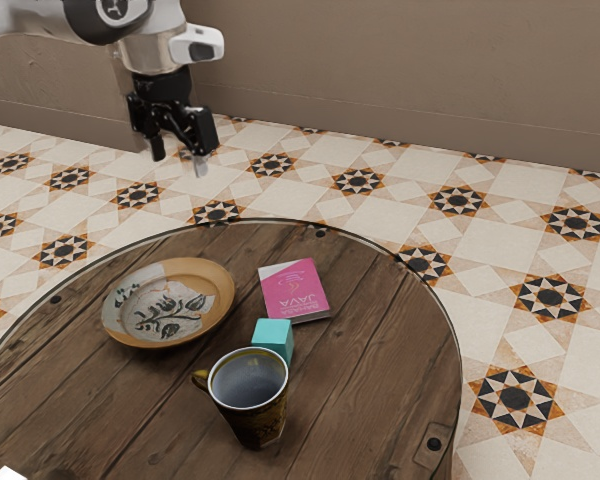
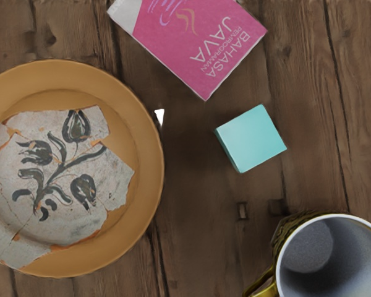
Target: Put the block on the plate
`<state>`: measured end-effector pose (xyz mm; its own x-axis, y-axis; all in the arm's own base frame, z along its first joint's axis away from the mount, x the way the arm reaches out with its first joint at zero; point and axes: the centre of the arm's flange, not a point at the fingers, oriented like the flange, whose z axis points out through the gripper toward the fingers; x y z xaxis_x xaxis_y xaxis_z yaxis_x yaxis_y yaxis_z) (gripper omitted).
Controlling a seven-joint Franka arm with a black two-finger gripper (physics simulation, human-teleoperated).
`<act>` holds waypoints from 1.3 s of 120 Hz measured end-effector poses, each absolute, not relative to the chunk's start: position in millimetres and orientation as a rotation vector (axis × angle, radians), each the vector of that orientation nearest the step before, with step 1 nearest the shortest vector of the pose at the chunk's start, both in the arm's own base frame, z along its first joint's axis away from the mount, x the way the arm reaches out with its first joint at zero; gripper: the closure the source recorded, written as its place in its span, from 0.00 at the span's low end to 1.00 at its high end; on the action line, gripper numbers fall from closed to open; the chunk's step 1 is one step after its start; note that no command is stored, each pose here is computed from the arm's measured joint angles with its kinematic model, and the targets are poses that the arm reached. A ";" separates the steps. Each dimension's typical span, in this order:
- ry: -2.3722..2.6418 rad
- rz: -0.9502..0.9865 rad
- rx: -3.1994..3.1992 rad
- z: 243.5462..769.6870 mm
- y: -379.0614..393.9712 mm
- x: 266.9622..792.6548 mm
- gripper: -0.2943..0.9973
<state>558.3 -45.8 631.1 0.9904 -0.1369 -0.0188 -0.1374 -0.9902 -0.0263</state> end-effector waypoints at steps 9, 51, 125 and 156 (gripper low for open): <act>0.210 0.016 -3.105 630.2 -51.6 559.7 0.23; 0.008 0.116 -3.137 557.4 -72.0 630.6 0.23; -0.500 0.376 -3.087 382.5 -94.7 642.9 0.23; -0.574 0.357 -3.070 365.0 -111.2 641.7 0.23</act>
<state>641.7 -111.2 365.0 0.9077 0.3562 -0.2219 0.3567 -0.9334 -0.0394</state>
